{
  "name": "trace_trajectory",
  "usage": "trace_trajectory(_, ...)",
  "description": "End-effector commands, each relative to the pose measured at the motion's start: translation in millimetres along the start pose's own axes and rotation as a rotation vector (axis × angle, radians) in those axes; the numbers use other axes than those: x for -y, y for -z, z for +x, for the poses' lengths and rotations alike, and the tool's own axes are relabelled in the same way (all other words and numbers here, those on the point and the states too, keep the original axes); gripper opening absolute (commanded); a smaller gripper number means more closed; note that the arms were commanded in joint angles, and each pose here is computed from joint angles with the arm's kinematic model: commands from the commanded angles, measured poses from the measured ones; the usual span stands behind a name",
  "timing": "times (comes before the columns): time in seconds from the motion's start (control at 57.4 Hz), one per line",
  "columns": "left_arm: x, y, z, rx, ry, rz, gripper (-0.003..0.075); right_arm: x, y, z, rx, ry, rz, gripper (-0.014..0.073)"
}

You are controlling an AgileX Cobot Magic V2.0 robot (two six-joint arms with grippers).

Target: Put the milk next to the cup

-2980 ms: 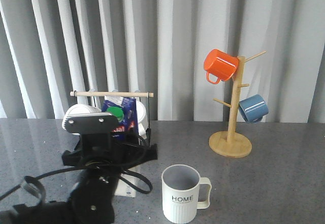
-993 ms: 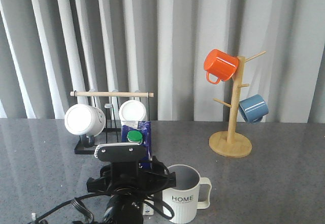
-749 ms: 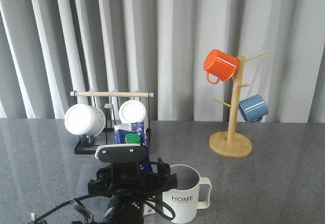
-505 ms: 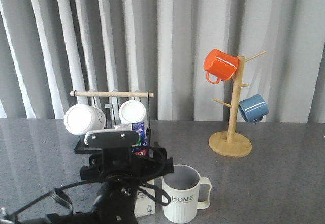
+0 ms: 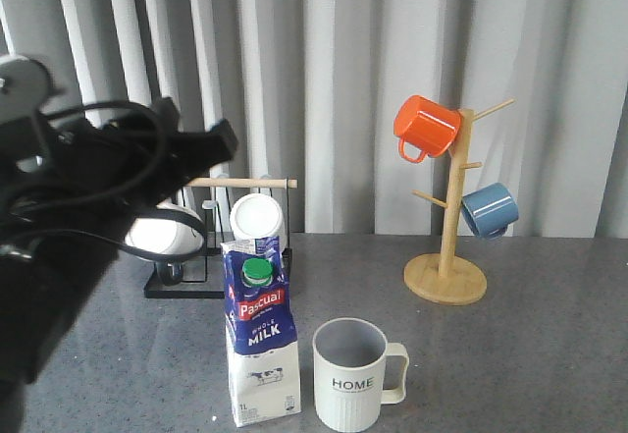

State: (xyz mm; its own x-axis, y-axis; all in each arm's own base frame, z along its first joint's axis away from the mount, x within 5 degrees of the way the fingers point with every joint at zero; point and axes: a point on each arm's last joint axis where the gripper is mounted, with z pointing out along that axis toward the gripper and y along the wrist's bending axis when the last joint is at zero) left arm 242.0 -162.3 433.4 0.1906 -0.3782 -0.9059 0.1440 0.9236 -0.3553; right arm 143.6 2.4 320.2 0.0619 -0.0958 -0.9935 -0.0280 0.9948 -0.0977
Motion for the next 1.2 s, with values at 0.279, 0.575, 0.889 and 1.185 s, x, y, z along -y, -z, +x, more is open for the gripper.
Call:
trace_trajectory(0.279, -16, 36, -78, 0.157, 0.179, 0.037, -0.0007, 1, 0, -15, 0.095, 0.008, -0.002, -0.0009)
trace_trajectory(0.575, 21, 60, -89, 0.012, 0.218, 0.542, -0.0007, 0, 0, -15, 0.095, 0.008, -0.004, -0.0009)
trace_trajectory(0.889, -18, 98, -53, -0.277, -0.235, 0.606, -0.0007, 0, 0, -15, 0.093, 0.008, -0.005, -0.0009)
trace_trajectory(1.185, -133, 168, 11, -0.141, -0.248, 0.226, -0.0007, 0, 0, -15, 0.093, 0.008, -0.005, -0.0009)
